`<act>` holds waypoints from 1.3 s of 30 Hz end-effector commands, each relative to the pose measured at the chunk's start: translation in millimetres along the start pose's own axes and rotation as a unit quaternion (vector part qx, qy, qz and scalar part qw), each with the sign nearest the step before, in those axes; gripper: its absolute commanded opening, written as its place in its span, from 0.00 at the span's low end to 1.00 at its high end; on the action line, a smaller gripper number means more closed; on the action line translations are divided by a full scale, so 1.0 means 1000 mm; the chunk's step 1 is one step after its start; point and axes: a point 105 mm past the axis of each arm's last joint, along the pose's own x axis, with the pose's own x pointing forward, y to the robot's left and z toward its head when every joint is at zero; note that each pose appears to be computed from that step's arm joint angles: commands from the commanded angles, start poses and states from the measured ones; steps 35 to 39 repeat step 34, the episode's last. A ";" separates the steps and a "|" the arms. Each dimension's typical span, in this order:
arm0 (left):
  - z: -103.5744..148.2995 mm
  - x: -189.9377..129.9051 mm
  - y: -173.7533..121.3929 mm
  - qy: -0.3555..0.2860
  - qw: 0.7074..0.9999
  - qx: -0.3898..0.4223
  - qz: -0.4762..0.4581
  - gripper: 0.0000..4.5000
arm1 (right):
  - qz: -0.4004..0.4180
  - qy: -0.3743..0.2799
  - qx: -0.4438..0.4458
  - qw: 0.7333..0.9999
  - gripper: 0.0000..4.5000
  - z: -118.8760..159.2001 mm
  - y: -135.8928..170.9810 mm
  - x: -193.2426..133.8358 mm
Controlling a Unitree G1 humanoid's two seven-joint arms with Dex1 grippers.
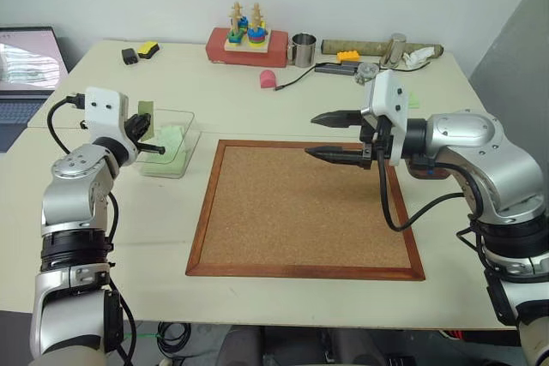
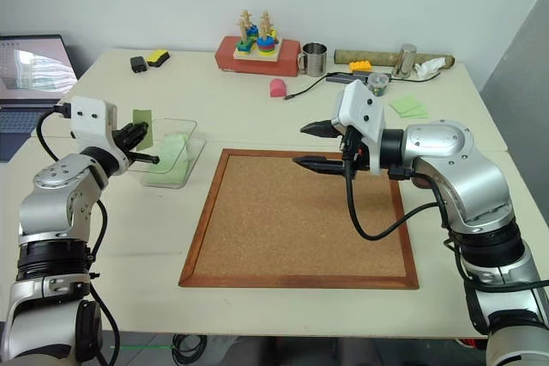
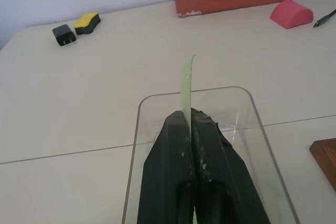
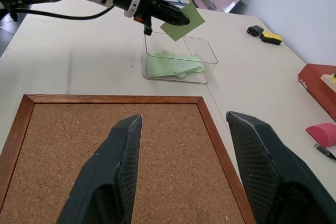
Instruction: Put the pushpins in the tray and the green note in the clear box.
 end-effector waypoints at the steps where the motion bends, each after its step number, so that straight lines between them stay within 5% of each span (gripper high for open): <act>1: 0.017 0.002 0.004 -0.027 1.000 -0.007 0.011 0.22 | -0.001 -0.009 -0.023 1.000 0.60 0.012 -0.002 -0.003; 9: 0.020 0.001 0.004 -0.029 0.999 -0.015 0.012 0.53 | -0.025 -0.004 -0.026 0.999 0.60 0.006 -0.008 -0.006; 14: 0.033 -0.011 -0.015 -0.045 0.997 0.024 -0.063 0.72 | -0.024 -0.002 -0.032 0.999 0.60 0.005 -0.009 -0.010; 20: 0.027 -0.069 -0.045 0.010 0.946 0.196 -0.258 0.72 | -0.014 0.026 -0.028 0.999 0.60 -0.005 -0.006 -0.040; 25: 0.023 -0.109 -0.040 0.064 0.906 0.234 -0.348 0.72 | 0.014 0.104 -0.001 0.994 0.60 -0.028 0.007 -0.078; 31: 0.018 -0.126 -0.031 0.089 0.892 0.240 -0.372 0.74 | 0.019 0.209 0.021 0.978 0.70 -0.052 0.016 -0.127; 39: 0.014 -0.127 -0.029 0.093 0.891 0.240 -0.374 0.74 | 0.016 0.218 0.026 0.975 0.70 -0.055 0.018 -0.134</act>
